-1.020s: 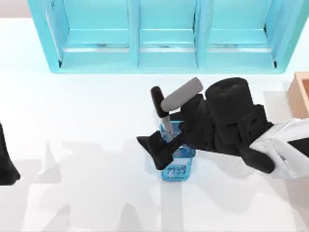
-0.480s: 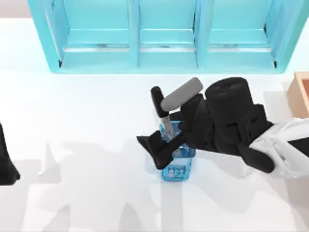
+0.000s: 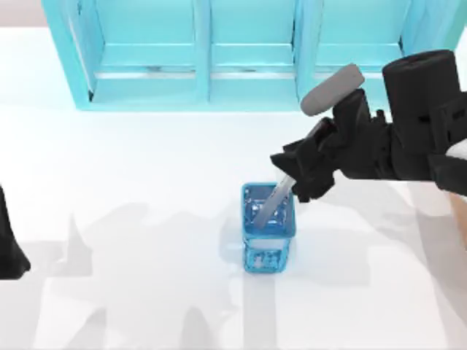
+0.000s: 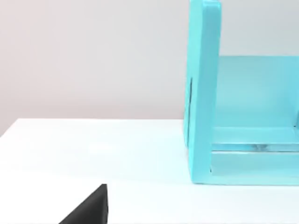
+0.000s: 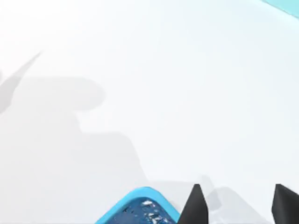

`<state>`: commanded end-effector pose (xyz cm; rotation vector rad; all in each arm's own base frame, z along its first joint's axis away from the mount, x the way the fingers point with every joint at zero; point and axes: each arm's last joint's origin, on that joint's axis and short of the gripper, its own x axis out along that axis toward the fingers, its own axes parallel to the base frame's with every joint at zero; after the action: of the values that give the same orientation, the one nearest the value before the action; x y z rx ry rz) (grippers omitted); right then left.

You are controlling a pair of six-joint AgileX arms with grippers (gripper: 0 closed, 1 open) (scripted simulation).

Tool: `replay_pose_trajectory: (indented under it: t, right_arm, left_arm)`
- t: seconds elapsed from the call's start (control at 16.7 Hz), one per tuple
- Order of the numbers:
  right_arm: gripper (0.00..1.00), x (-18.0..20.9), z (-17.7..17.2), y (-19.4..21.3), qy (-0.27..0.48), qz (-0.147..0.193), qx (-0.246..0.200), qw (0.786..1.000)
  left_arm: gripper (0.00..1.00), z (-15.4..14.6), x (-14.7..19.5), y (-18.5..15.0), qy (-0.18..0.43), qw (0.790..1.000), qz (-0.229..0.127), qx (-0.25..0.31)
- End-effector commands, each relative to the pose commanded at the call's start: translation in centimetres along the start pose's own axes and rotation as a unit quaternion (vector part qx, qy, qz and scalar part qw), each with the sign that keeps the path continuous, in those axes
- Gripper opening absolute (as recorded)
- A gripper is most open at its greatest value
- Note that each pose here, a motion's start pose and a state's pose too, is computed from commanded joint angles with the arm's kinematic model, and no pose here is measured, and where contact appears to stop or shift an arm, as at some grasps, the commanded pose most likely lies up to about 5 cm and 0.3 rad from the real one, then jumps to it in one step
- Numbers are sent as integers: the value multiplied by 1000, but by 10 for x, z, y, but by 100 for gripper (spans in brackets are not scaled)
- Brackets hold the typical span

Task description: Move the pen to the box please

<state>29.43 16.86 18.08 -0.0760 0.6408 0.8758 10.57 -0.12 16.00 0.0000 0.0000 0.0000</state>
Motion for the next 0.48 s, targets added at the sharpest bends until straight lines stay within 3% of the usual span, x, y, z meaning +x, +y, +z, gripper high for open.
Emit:
replay_pose_trajectory:
  t: [0.48]
  right_arm:
    - [0, -116, 30, -24, -13, 1, 5, 1000]
  left_arm:
    - [100, 0, 0, 0, 0, 1000, 0, 0]
